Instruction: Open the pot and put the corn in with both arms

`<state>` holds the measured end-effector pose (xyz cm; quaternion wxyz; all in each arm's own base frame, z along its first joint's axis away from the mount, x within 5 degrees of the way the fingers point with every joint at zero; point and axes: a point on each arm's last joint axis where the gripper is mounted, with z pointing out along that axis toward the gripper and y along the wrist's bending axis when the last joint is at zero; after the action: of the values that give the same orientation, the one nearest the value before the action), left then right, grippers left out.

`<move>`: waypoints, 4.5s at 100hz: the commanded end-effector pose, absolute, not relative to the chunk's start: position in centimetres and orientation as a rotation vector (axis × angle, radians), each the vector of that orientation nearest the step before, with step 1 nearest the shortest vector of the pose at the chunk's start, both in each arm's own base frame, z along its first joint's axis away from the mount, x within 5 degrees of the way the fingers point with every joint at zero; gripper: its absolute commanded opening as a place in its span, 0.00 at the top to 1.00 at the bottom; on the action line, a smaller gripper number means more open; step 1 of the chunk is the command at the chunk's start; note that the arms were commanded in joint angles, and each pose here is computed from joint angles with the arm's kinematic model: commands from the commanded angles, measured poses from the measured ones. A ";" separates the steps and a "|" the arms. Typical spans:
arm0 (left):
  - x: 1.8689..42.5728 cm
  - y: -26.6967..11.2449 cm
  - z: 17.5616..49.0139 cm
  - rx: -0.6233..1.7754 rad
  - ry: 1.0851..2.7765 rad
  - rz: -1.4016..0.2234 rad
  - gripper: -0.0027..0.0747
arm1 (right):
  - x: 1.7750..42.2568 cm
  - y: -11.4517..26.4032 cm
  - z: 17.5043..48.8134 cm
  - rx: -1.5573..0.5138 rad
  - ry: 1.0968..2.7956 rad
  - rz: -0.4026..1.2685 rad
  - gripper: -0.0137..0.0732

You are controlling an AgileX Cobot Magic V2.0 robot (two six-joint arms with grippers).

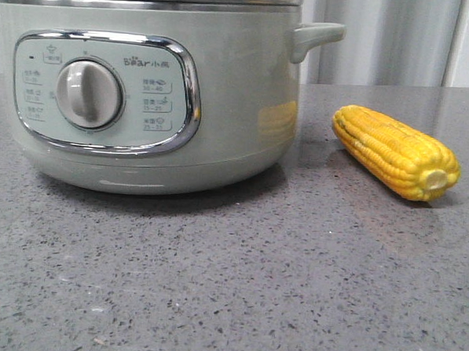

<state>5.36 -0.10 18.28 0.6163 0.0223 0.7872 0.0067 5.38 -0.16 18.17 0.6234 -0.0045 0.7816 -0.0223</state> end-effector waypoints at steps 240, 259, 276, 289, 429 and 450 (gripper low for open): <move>4.8 -0.1 26.0 0.079 1.295 0.067 0.99 | 4.9 -0.2 24.1 -0.015 1.486 -0.074 0.93; 5.7 -0.1 30.6 0.079 1.367 0.068 0.99 | 5.9 -0.2 26.8 -0.016 1.617 -0.071 0.93; 7.7 -0.1 33.1 0.082 1.408 0.067 0.99 | 8.0 -0.3 29.4 -0.017 1.697 -0.069 0.93; 9.3 -0.2 33.5 0.085 1.422 0.065 0.99 | 9.4 -0.3 30.5 -0.017 1.763 -0.068 0.93; 23.7 -17.2 36.1 0.480 1.411 -0.478 0.39 | 10.6 -0.4 29.5 -0.018 1.778 -0.067 0.93; 25.5 -18.3 35.0 0.462 1.458 -0.486 0.39 | 10.6 -0.4 29.5 -0.018 1.778 -0.067 0.93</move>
<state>25.31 -17.99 32.72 0.6533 0.2292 0.6942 -0.1970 10.20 -0.31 28.06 0.5911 -0.0047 0.8063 -0.0211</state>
